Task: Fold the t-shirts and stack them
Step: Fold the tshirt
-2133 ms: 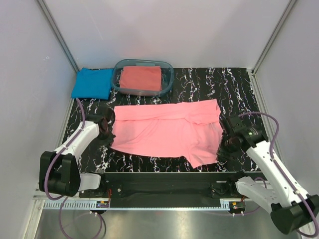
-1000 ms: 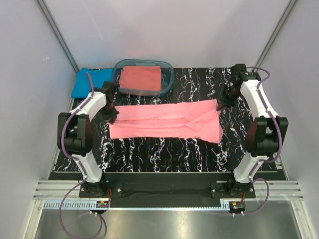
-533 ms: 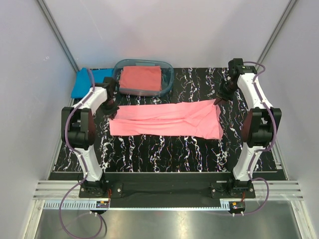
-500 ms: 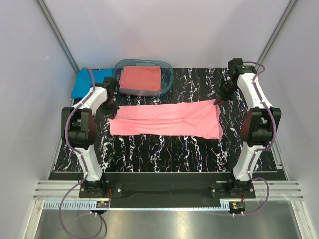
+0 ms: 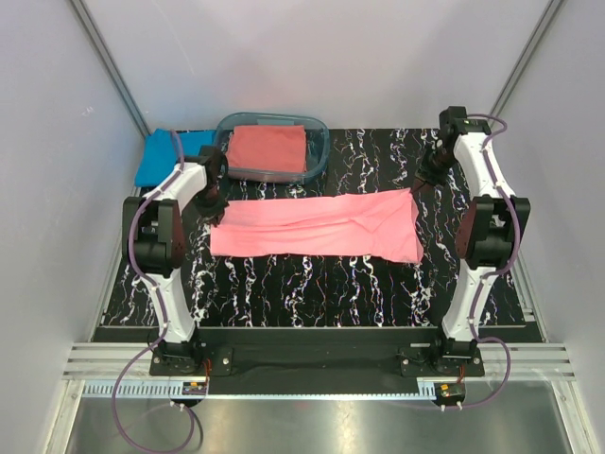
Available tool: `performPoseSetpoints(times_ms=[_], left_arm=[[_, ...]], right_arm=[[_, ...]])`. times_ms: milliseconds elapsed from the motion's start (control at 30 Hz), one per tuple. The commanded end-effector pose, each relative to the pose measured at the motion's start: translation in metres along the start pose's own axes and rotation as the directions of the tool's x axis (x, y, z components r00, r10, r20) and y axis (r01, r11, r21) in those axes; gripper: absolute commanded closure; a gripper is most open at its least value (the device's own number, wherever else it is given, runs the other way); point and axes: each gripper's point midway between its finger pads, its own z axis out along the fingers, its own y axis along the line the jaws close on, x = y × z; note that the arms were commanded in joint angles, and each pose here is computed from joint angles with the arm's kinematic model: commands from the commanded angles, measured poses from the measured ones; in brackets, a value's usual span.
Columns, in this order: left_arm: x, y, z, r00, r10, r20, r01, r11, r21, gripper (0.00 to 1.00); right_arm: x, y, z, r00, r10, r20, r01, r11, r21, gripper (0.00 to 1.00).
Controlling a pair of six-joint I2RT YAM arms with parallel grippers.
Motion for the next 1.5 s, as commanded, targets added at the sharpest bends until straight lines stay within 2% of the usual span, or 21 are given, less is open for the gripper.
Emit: performPoseSetpoints(times_ms=[0,233,400,567,600,733,833,933,1000,1067,1200,1233,1300,1333,1467], left_arm=[[-0.017,-0.012,-0.005,1.000,-0.005,0.031,0.003,0.999,0.041,1.00],[-0.017,-0.013,0.001,1.000,0.001,0.021,-0.002,1.000,0.031,0.99],[-0.018,-0.013,0.003,1.000,0.008,0.023,-0.009,1.000,0.025,0.92],[-0.027,-0.010,-0.006,0.998,0.004,0.065,-0.005,1.000,0.021,0.74],[-0.029,-0.010,-0.010,0.997,0.011,0.076,-0.013,1.000,0.023,0.67],[-0.039,-0.007,-0.031,0.988,0.028,0.154,-0.033,0.999,0.030,0.55],[-0.040,-0.005,-0.054,0.977,0.054,0.207,-0.066,0.996,0.052,0.46],[-0.031,-0.004,-0.075,0.966,0.083,0.245,-0.104,0.992,0.072,0.42],[-0.021,-0.001,-0.081,0.961,0.108,0.255,-0.131,0.988,0.076,0.40],[-0.011,-0.013,-0.098,0.952,0.129,0.278,-0.179,0.970,0.164,0.40],[0.024,-0.035,-0.103,0.950,0.176,0.258,-0.257,0.911,0.324,0.44],[0.043,-0.037,-0.096,0.957,0.198,0.213,-0.266,0.893,0.364,0.46],[0.058,-0.046,-0.096,0.964,0.194,0.181,-0.255,0.864,0.435,0.50],[0.067,-0.044,-0.090,0.968,0.199,0.152,-0.246,0.863,0.441,0.51],[0.080,-0.047,-0.089,0.967,0.224,0.120,-0.255,0.847,0.467,0.55]], right_arm=[[-0.015,0.009,-0.006,0.999,-0.014,0.029,0.015,0.999,-0.029,1.00],[-0.018,0.010,0.011,1.000,-0.007,-0.006,0.007,0.999,-0.038,1.00],[-0.021,0.012,0.020,1.000,-0.003,-0.017,0.002,0.999,-0.048,1.00],[-0.025,0.018,0.027,0.999,0.017,-0.027,-0.019,0.997,-0.072,0.98],[-0.025,0.020,0.029,0.999,0.025,-0.034,-0.028,0.996,-0.082,0.98],[-0.036,0.031,0.042,0.996,0.075,-0.041,-0.080,0.989,-0.127,0.96],[-0.040,0.041,0.063,0.987,0.135,-0.092,-0.149,0.974,-0.169,0.81],[-0.059,0.053,0.062,0.987,0.155,-0.054,-0.163,0.962,-0.218,0.57],[-0.072,0.051,0.044,0.990,0.141,0.024,-0.134,0.972,-0.191,0.40],[-0.075,0.050,0.015,0.991,0.093,0.091,-0.076,0.981,-0.178,0.37],[-0.030,0.062,-0.004,0.998,0.055,0.002,-0.053,0.969,-0.242,0.36],[-0.025,0.069,-0.005,0.999,0.047,0.008,-0.043,0.960,-0.278,0.36],[0.019,0.081,-0.002,0.996,0.056,-0.074,-0.077,0.943,-0.325,0.37],[0.034,0.077,0.013,0.992,0.070,-0.106,-0.102,0.938,-0.331,0.39],[0.065,0.083,0.023,0.986,0.070,-0.148,-0.115,0.938,-0.328,0.40]])
